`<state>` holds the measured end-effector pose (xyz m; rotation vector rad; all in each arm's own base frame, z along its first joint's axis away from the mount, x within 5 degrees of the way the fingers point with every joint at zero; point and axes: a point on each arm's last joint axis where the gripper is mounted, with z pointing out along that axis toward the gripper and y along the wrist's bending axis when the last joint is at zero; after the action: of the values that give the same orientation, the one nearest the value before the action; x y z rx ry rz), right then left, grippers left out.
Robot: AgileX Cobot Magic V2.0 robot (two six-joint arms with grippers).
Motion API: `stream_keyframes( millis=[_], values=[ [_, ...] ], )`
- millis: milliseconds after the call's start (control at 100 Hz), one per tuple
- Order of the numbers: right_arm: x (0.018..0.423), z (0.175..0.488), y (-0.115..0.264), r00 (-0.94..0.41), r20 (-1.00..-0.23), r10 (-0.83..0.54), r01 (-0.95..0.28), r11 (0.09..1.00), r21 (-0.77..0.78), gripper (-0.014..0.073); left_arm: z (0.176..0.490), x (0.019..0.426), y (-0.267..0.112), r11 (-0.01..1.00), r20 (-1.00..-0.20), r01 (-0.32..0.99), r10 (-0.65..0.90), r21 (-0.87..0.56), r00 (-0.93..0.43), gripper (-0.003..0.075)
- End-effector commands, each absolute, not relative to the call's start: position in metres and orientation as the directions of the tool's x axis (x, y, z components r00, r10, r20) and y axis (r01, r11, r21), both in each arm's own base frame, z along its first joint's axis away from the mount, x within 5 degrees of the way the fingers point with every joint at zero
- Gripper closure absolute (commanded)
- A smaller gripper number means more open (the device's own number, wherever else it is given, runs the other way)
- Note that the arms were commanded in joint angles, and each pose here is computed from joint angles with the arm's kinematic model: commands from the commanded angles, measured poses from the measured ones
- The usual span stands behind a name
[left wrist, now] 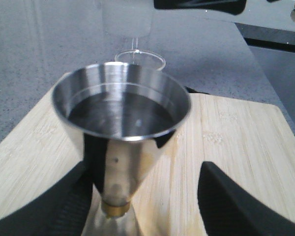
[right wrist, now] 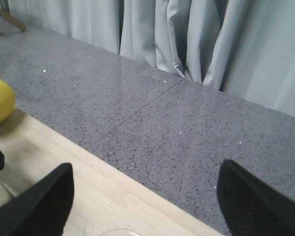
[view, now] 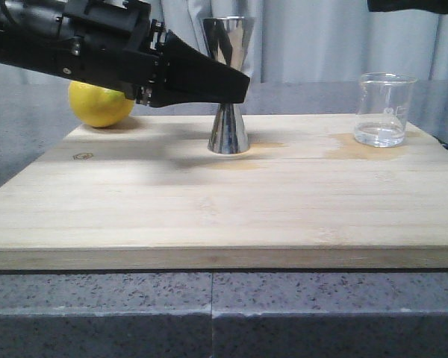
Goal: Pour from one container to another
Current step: 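Open the left gripper and withdraw both grippers upward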
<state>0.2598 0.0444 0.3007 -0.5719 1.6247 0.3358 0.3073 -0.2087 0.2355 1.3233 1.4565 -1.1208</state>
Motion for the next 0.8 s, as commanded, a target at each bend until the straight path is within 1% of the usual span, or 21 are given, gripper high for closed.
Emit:
stream_keyframes(
  millis=[0, 110, 180, 280, 360, 400, 460, 490, 620, 710, 790],
  values=[
    [0.258, 0.326, 0.046, -0.020, -0.997, -0.077, -0.552, 0.832, -0.053, 0.0051, 0.273, 0.300, -0.205, 0.044, -0.982, 0.998, 0.184, -0.037, -0.045, 0.0286],
    [0.260, 0.332, 0.045, -0.060, -0.997, -0.057, -0.552, 0.834, -0.015, 0.0051, 0.281, 0.294, -0.202, 0.058, -0.972, 0.998, 0.232, -0.021, -0.034, 0.0286],
    [0.263, 0.336, 0.043, -0.095, -0.995, -0.043, -0.528, 0.849, 0.013, 0.0051, 0.286, 0.292, -0.199, 0.079, -0.963, 0.997, 0.269, -0.010, -0.031, 0.0287],
    [0.266, 0.340, 0.040, -0.173, -0.985, -0.015, -0.488, 0.870, 0.072, 0.0051, 0.293, 0.288, -0.194, 0.115, -0.945, 0.993, 0.324, -0.007, -0.044, 0.0287],
    [0.266, 0.343, 0.040, -0.234, -0.972, -0.032, -0.488, 0.868, 0.089, 0.0051, 0.300, 0.283, -0.189, 0.140, -0.927, 0.990, 0.371, -0.001, -0.053, 0.0287],
    [0.266, 0.344, 0.040, -0.275, -0.961, -0.014, -0.476, 0.871, 0.123, 0.0051, 0.305, 0.280, -0.187, 0.167, -0.919, 0.986, 0.390, 0.004, -0.063, 0.0287],
    [0.266, 0.346, 0.039, -0.315, -0.948, -0.045, -0.467, 0.877, 0.113, 0.0051, 0.312, 0.277, -0.181, 0.213, -0.900, 0.977, 0.430, 0.020, -0.075, 0.0287],
    [0.266, 0.348, 0.038, -0.336, -0.941, -0.024, -0.453, 0.881, 0.140, 0.0051, 0.315, 0.275, -0.178, 0.228, -0.890, 0.973, 0.450, 0.035, -0.073, 0.0287],
    [0.266, 0.353, 0.035, -0.347, -0.938, 0.018, -0.445, 0.877, 0.181, 0.0053, 0.333, 0.263, -0.162, 0.329, -0.840, 0.941, 0.531, 0.080, -0.114, 0.0287],
    [0.264, 0.352, 0.035, -0.360, -0.933, 0.024, -0.456, 0.868, 0.198, 0.0053, 0.347, 0.253, -0.151, 0.386, -0.801, 0.915, 0.581, 0.116, -0.143, 0.0288],
    [0.263, 0.352, 0.037, -0.368, -0.930, 0.019, -0.478, 0.853, 0.207, 0.0053, 0.360, 0.243, -0.138, 0.458, -0.763, 0.877, 0.616, 0.145, -0.195, 0.0288]
  ],
)
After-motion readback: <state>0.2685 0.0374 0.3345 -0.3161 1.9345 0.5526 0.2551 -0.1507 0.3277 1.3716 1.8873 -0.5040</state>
